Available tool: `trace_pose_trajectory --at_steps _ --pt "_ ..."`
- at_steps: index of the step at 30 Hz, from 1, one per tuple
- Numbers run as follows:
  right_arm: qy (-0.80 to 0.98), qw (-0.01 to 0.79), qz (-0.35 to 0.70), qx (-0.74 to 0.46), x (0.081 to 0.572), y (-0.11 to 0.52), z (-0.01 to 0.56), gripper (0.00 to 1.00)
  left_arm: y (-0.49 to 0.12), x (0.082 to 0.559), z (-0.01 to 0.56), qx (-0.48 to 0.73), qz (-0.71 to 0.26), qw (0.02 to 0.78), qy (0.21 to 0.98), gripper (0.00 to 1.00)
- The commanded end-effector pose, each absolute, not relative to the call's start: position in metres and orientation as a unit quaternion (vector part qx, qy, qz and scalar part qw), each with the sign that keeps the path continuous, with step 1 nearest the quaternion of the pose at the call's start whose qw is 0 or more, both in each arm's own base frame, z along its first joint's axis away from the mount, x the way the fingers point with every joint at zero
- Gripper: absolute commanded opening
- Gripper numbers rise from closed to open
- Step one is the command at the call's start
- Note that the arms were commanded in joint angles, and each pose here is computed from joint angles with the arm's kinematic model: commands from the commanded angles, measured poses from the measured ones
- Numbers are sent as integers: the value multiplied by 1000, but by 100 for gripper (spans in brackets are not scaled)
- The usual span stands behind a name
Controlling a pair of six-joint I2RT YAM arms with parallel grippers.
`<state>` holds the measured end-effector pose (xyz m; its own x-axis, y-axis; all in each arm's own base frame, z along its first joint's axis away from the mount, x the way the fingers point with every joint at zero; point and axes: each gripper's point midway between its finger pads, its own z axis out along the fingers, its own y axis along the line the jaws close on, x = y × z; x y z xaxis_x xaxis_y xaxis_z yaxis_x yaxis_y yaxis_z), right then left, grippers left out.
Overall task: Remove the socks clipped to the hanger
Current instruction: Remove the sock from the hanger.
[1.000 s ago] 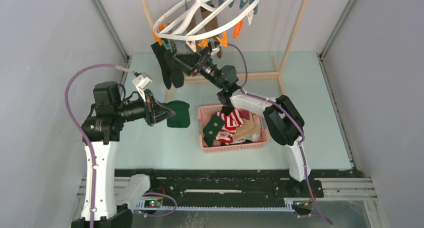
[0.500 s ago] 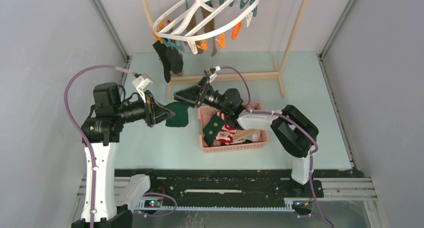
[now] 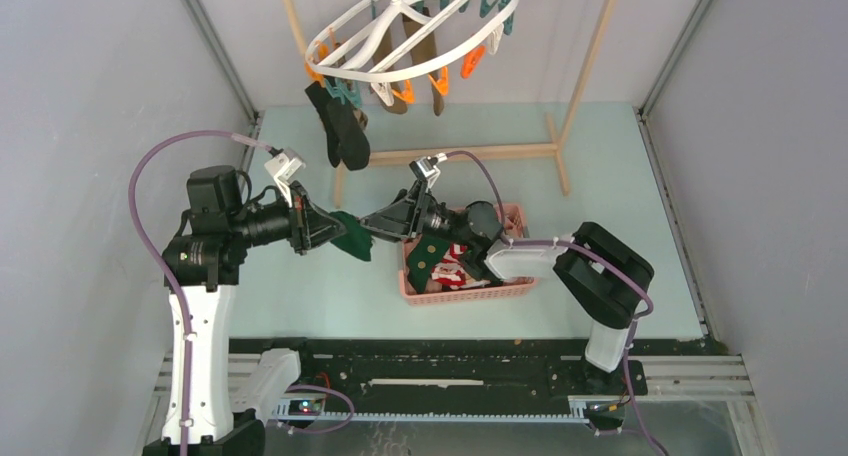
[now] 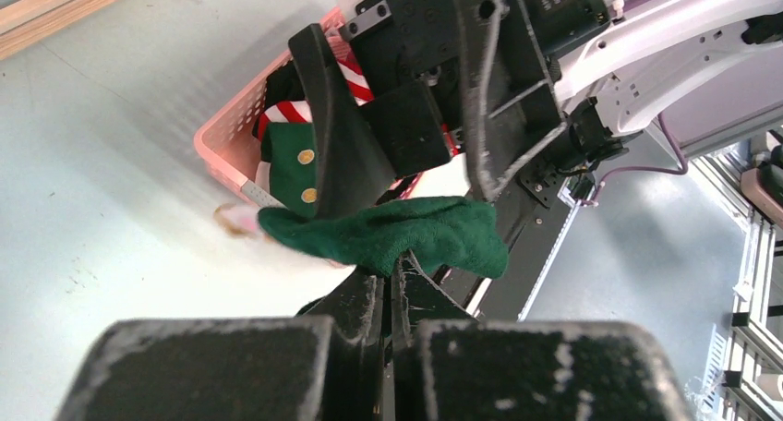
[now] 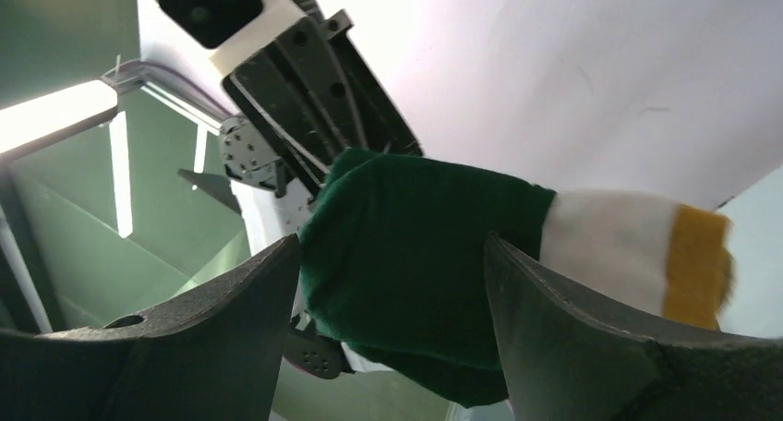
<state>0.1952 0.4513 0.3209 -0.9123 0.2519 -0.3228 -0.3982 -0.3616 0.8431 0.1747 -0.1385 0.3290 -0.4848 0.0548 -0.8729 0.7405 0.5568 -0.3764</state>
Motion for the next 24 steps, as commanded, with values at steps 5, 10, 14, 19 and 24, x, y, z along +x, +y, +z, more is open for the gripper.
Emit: trace_pose_trajectory --at_steps 5,10,14,19,24 --pt "464 199 856 -111 162 434 367 80 -138 174 340 274 -379 455 758 0" --pt "476 207 846 -122 155 436 361 81 -138 175 342 272 -380 457 757 0" --pt "487 226 834 -128 157 437 360 67 -138 175 343 269 -382 457 757 0" --pt "489 230 832 -124 163 432 364 17 -137 175 341 266 -377 458 760 4" --pt "504 234 822 -123 168 426 360 7 -134 176 336 262 -365 455 769 46"
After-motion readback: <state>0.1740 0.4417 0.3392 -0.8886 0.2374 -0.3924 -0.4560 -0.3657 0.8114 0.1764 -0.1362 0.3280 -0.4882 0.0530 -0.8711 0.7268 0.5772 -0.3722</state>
